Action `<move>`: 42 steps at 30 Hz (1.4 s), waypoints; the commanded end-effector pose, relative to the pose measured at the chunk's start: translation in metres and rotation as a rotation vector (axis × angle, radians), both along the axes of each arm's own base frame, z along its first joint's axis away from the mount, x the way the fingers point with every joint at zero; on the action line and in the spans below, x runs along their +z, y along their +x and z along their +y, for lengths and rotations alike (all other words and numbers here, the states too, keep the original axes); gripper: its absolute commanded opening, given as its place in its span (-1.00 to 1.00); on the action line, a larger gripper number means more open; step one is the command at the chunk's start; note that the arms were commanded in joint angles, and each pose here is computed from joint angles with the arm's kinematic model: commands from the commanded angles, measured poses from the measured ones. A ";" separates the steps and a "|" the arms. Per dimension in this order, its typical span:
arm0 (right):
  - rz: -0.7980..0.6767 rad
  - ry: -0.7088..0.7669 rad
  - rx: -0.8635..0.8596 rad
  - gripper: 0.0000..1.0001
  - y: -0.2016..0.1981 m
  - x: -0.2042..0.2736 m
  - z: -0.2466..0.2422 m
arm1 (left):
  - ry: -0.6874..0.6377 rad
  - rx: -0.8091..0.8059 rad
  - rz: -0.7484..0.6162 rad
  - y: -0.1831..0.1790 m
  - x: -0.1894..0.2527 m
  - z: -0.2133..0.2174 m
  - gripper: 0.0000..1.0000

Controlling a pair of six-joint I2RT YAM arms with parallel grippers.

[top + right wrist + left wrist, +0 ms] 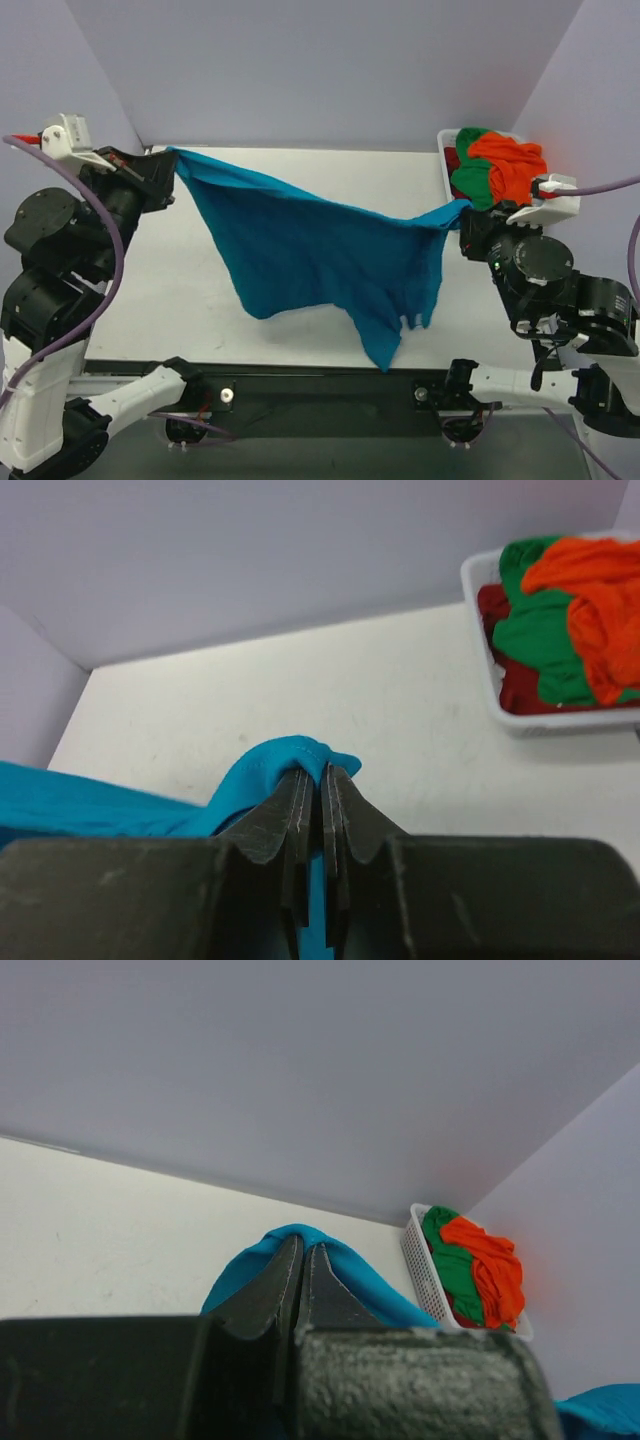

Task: Fold and stack the t-shirts
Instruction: Flatten out the tshirt

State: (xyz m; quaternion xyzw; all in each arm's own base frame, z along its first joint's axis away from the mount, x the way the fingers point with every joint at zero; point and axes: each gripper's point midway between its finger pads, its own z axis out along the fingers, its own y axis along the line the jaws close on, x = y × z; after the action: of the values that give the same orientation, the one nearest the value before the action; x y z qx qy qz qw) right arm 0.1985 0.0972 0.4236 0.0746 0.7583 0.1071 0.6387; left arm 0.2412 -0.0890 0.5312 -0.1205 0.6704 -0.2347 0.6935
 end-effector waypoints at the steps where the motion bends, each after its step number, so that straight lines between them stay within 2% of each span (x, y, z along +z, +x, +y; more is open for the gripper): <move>1: -0.075 -0.166 -0.060 -1.00 0.015 0.020 -0.011 | -0.014 0.058 -0.067 0.000 0.020 0.013 -1.00; 3: -0.098 -0.154 0.009 -1.00 0.029 0.027 0.007 | -0.004 0.065 -0.051 0.014 0.010 0.005 -1.00; 4: -0.085 -0.150 -0.054 -1.00 0.045 0.026 -0.008 | 0.001 0.071 -0.044 0.021 0.005 0.003 -1.00; 5: -0.074 -0.099 -0.032 -1.00 0.055 0.025 -0.004 | -0.002 0.083 -0.046 0.029 0.002 0.000 -1.00; 6: -0.031 -0.065 0.113 -1.00 0.071 0.014 0.028 | 0.008 0.091 -0.028 0.041 -0.007 -0.005 -1.00; 7: -0.002 -0.022 0.065 -1.00 0.096 0.008 0.009 | 0.024 0.092 -0.002 0.052 -0.022 -0.011 -1.00; 9: 0.052 0.096 0.111 -1.00 0.138 -0.005 0.021 | 0.011 0.086 -0.006 0.077 -0.029 -0.017 -1.00; 10: 0.067 0.152 0.187 -1.00 0.151 -0.005 0.026 | -0.005 0.087 -0.010 0.092 -0.034 -0.016 -1.00; 11: 0.020 0.191 0.202 -1.00 0.166 0.013 0.028 | -0.008 0.061 0.018 0.116 -0.046 -0.013 -1.00; 13: 0.056 0.234 0.227 -1.00 0.205 0.010 0.036 | -0.100 0.023 -0.007 0.145 -0.038 -0.006 -1.00; 14: 0.049 0.243 0.221 -1.00 0.220 0.015 0.032 | -0.118 0.047 0.027 0.174 -0.050 0.011 -1.00; 15: 0.006 0.259 0.230 -1.00 0.239 0.037 0.035 | -0.161 -0.011 0.030 0.185 -0.047 0.007 -1.00; 17: -0.048 0.277 0.237 -1.00 0.253 0.063 0.030 | -0.210 -0.041 -0.010 0.214 -0.024 0.022 -1.00; 19: -0.139 0.293 0.235 -1.00 0.260 0.102 0.026 | -0.225 -0.108 -0.036 0.220 -0.005 0.020 -1.00; 22: -0.237 0.295 0.222 -1.00 0.253 0.141 0.017 | -0.231 -0.107 -0.083 0.222 0.028 0.041 -1.00; 24: -0.264 0.296 0.210 -1.00 0.240 0.152 0.012 | -0.234 -0.105 -0.099 0.215 0.037 0.049 -1.00; 26: -0.215 0.285 0.205 -1.00 0.239 0.130 0.013 | -0.237 -0.066 -0.109 0.199 0.039 0.064 -1.00; 27: -0.229 0.291 0.207 -1.00 0.222 0.134 0.012 | -0.247 -0.047 -0.054 0.204 0.013 0.069 -1.00; 28: -0.208 0.291 0.216 -1.00 0.218 0.123 0.015 | -0.253 -0.019 -0.040 0.203 0.000 0.079 -1.00; 29: -0.139 0.290 0.207 -1.00 0.215 0.088 0.016 | -0.265 -0.008 -0.042 0.188 -0.002 0.081 -1.00; 30: -0.110 0.292 0.198 -1.00 0.212 0.072 0.017 | -0.289 0.020 0.063 0.195 -0.054 0.086 -1.00; 31: -0.063 0.293 0.202 -1.00 0.209 0.048 0.022 | -0.297 0.034 0.079 0.192 -0.070 0.090 -1.00; 32: 0.045 0.293 0.190 -1.00 0.209 -0.005 0.027 | -0.307 0.057 0.084 0.179 -0.078 0.093 -0.97; 33: 0.074 0.294 0.170 -1.00 0.198 -0.023 0.025 | -0.318 0.078 0.136 0.177 -0.106 0.095 -0.92; 34: 0.123 0.303 0.172 -1.00 0.191 -0.048 0.031 | -0.340 0.106 0.244 0.176 -0.160 0.097 -0.88; 35: 0.243 0.301 0.156 -1.00 0.184 -0.113 0.033 | -0.363 0.129 0.279 0.167 -0.181 0.099 -0.85; 36: 0.271 0.340 0.148 -1.00 0.172 -0.130 0.035 | -0.381 0.144 0.325 0.162 -0.206 0.099 -0.78; 37: 0.308 0.351 0.151 -1.00 0.165 -0.153 0.039 | -0.412 0.171 0.436 0.151 -0.265 0.097 -0.69; 38: 0.391 0.345 0.149 -1.00 0.150 -0.206 0.045 | -0.454 0.188 0.465 0.142 -0.283 0.096 -0.66; 42: 0.566 0.339 0.143 -0.94 0.120 -0.299 0.063 | -0.517 0.279 0.646 0.107 -0.379 0.097 -0.50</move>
State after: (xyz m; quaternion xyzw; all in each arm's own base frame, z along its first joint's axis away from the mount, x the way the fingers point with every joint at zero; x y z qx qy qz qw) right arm 0.3192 0.1449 0.1372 0.1395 0.8917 0.2295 0.3644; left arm 0.3606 -0.0004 0.1725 -0.4057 0.7659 -0.2586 0.4265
